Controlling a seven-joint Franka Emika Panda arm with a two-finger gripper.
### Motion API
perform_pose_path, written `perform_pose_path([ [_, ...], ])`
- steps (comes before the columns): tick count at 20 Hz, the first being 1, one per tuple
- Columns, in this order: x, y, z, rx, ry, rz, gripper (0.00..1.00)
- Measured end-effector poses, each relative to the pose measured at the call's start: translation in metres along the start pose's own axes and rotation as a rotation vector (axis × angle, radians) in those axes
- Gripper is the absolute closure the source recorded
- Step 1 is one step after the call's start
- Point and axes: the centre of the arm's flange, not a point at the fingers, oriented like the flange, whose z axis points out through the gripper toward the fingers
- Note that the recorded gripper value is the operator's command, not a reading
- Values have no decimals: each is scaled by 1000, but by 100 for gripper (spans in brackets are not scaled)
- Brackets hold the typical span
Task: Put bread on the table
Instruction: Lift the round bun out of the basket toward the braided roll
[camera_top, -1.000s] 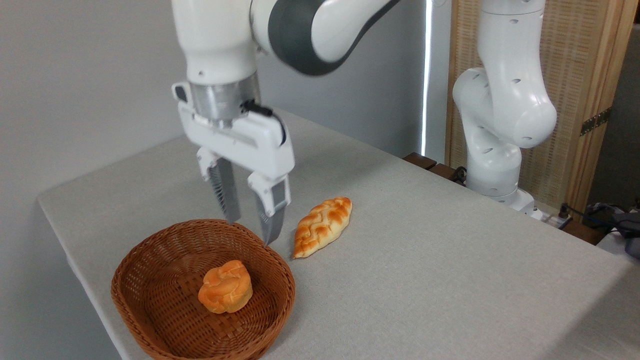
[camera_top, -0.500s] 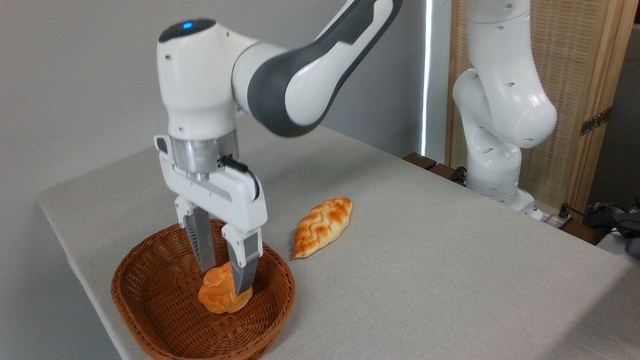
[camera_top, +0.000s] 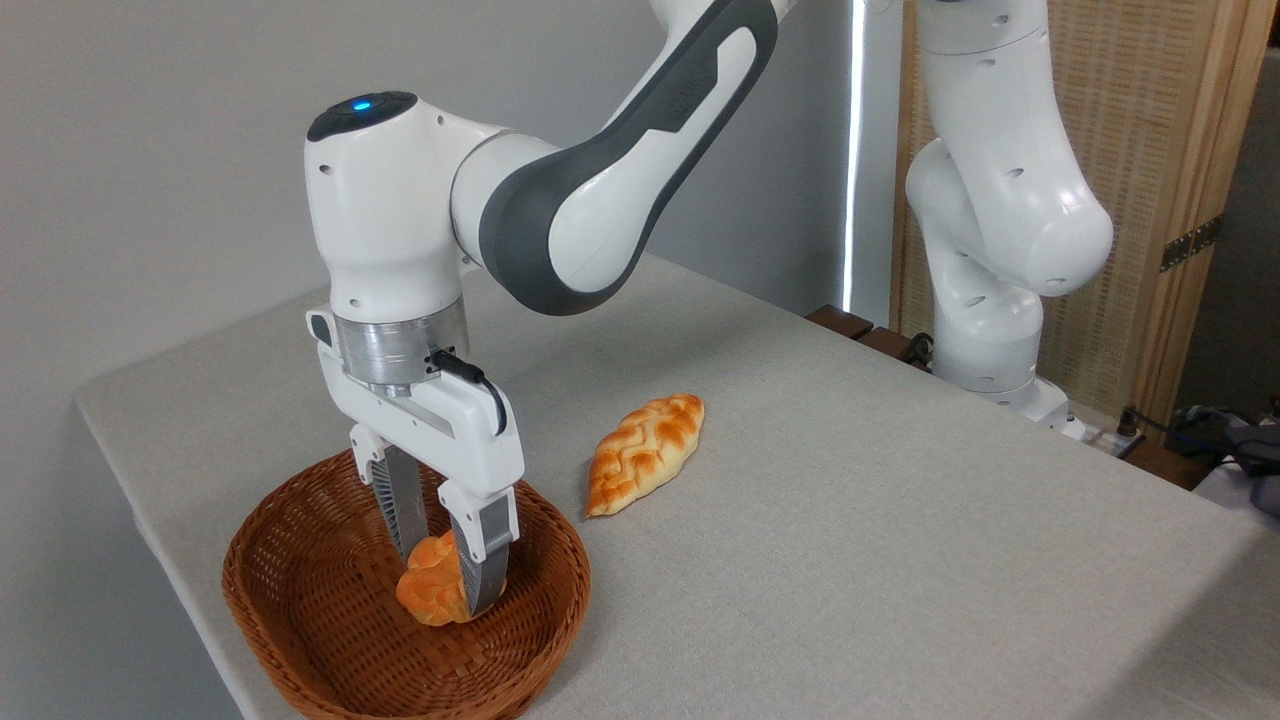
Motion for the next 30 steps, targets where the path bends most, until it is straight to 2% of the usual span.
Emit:
perform_pose_path([
  [1,0,0,0,2,-1,2,39],
  [3,0,0,0,6,-3,5,48],
  [10,0,0,-1,6,-2,6,49],
  [17,0,-4,-11,14,14,0,47],
  [21,-6,-10,-45,28,62,-14,43],
  [24,-17,-9,-74,13,67,-19,38],
  [25,-24,-8,-84,-3,54,-22,34],
  [27,-42,-7,-100,-48,3,-32,32],
  [28,-51,-7,-105,-71,-25,-38,25],
  [30,-64,-6,-111,-107,-70,-46,23],
])
